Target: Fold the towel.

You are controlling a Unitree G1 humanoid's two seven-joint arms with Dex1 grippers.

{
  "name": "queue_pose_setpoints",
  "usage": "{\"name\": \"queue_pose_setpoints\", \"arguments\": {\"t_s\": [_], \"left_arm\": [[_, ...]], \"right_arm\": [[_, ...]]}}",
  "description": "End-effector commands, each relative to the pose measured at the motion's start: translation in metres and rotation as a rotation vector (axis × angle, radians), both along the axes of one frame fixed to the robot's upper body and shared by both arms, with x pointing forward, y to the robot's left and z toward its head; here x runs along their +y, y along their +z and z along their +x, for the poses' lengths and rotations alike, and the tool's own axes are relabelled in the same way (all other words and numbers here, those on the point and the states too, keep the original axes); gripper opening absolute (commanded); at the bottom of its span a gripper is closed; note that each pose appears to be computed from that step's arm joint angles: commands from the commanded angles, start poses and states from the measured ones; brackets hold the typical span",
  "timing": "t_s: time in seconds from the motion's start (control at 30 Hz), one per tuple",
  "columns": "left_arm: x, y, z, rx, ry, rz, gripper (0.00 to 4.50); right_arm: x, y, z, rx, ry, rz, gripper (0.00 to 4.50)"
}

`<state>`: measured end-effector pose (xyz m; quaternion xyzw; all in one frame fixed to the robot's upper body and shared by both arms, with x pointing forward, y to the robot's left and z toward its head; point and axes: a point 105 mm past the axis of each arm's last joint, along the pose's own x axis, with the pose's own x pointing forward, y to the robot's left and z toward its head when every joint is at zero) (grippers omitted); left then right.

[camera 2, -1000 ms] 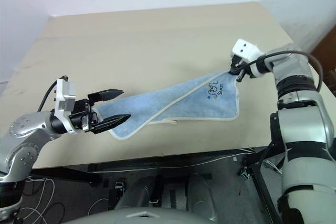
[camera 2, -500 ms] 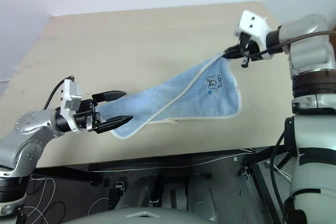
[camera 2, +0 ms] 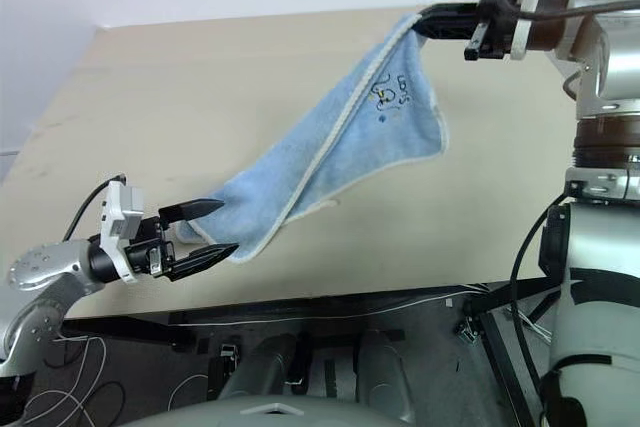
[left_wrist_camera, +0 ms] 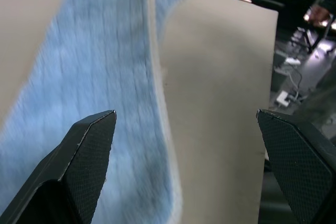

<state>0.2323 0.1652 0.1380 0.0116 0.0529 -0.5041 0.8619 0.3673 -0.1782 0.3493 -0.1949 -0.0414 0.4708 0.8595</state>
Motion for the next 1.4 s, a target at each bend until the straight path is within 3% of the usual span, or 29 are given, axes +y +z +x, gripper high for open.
{"name": "queue_pose_setpoints", "arguments": {"t_s": [0.03,0.37,0.8,1.13,1.4], "left_arm": [[-0.005,-0.010,-0.006,-0.017,0.001,0.045,4.50],[-0.024,-0.018,0.018,-0.247,0.052,0.213,4.50],[-0.012,-0.057,0.015,-0.258,-0.032,0.435,4.50],[-0.017,-0.063,0.031,-0.233,-0.077,0.431,4.50],[-0.017,-0.064,0.030,-0.192,-0.117,0.415,1.90]], "right_arm": [[0.009,0.036,-0.015,-0.109,0.045,0.059,0.02],[0.026,0.026,-0.017,-0.107,0.081,0.017,0.02],[0.019,0.011,-0.013,-0.049,0.033,-0.014,0.02],[0.015,0.005,-0.014,-0.023,0.013,-0.008,0.02],[0.013,0.001,-0.013,-0.011,-0.004,-0.012,0.00]]}}
